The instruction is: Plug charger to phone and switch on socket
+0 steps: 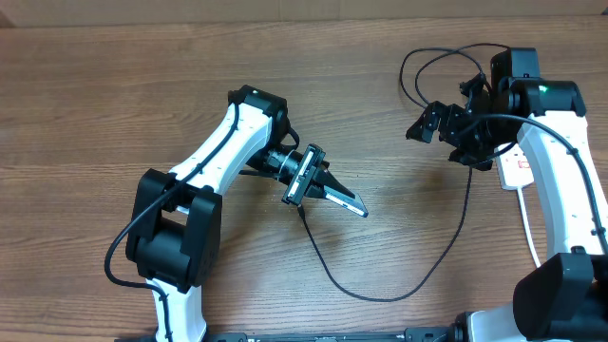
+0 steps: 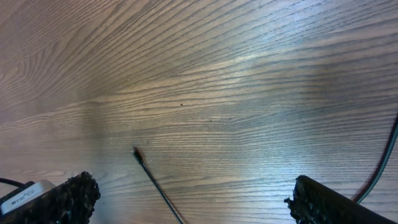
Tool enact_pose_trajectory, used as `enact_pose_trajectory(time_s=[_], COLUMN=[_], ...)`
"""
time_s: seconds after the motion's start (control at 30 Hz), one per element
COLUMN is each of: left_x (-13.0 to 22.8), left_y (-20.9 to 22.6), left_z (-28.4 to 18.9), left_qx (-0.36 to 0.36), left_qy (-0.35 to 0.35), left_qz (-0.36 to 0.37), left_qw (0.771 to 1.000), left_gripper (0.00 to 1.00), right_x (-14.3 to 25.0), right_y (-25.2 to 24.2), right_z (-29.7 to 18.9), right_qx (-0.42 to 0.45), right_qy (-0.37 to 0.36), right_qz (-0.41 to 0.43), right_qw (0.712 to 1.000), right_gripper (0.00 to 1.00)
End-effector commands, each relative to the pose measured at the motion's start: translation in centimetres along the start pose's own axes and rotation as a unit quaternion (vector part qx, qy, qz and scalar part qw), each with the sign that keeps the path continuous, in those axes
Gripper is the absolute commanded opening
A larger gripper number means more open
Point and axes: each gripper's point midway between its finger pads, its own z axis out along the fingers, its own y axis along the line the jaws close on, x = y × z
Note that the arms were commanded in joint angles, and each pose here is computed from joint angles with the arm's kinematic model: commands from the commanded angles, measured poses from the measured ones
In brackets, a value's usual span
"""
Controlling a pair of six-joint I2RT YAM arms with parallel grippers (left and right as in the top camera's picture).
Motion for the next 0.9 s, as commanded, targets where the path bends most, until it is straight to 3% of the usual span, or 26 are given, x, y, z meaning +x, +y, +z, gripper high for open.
enact_pose_trajectory(time_s=[0.0,0.4,0.87], left_x=[1.2,1.0,-0.9], left_y=[-0.5,-0.3,2.2], left_z=[0.0,0.0,-0.3], left_qx=[0.009,0.004,-0.074], left_qy=[0.005,0.001,-0.051], left_qz=[0.007,0.007,0.017], left_qw=[1.0,1.0,0.996], left_gripper=[0.04,0.04,0.04], right_x=[-0.1,-0.1,-0.1], right_y=[0.0,0.0,0.0], right_z=[0.2,0.2,0.2], right_qx=[0.003,0.003,0.003], right_qy=[-0.001,-0.001,-0.001], right_qz=[-0.006,-0.006,-0.006], right_qw=[1.0,1.0,1.0], right_gripper=[1.0,1.0,1.0])
